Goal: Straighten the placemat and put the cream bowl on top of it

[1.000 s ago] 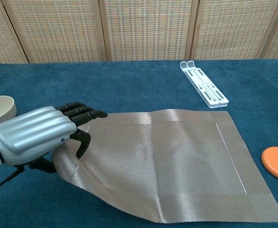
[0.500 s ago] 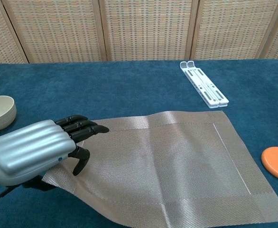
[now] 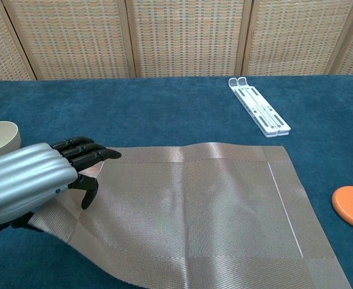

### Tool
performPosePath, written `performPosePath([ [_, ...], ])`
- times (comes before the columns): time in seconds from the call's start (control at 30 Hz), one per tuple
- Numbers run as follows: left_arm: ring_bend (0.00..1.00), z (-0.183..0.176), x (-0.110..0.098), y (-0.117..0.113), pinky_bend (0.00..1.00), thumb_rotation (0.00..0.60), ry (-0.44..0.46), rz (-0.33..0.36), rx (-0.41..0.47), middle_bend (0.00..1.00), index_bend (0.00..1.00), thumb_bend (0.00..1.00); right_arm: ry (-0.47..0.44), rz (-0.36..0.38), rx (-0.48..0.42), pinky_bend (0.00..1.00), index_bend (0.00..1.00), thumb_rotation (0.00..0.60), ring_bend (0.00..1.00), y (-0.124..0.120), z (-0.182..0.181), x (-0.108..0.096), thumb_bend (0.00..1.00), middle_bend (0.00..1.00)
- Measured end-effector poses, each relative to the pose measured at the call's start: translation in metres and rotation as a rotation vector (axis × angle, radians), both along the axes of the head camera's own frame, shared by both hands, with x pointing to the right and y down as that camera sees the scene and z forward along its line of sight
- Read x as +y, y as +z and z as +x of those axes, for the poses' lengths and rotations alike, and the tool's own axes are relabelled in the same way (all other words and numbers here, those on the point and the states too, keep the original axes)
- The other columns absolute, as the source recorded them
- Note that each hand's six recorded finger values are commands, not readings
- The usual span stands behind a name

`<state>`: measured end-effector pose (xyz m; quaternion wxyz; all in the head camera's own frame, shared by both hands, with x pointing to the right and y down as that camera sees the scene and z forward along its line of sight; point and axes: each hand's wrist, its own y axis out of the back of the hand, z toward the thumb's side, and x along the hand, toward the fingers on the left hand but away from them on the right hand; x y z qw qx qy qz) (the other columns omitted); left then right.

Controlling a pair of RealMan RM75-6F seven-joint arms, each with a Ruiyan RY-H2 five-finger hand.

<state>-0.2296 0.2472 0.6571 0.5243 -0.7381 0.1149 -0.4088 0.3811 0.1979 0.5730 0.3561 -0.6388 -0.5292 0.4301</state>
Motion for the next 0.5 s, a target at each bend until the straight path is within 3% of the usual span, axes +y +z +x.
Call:
performPosePath([
  [0.07, 0.00, -0.002, 0.000, -0.002, 0.00, 0.600, -0.005, -0.005, 0.002, 0.00, 0.11, 0.11, 0.000, -0.001, 0.003, 0.00, 0.11, 0.600, 0.00, 0.001, 0.000, 0.000, 0.26, 0.00],
  [0.17, 0.00, -0.008, 0.001, -0.008, 0.00, 0.600, -0.019, -0.012, 0.006, 0.00, 0.04, 0.02, -0.004, 0.001, 0.004, 0.00, 0.11, 0.600, 0.00, 0.000, -0.001, 0.001, 0.26, 0.00],
  [0.5, 0.00, -0.059, -0.011, -0.043, 0.00, 0.600, -0.148, 0.023, 0.028, 0.00, 0.05, 0.01, -0.030, 0.002, 0.010, 0.00, 0.11, 0.600, 0.00, 0.000, -0.008, 0.007, 0.26, 0.00],
])
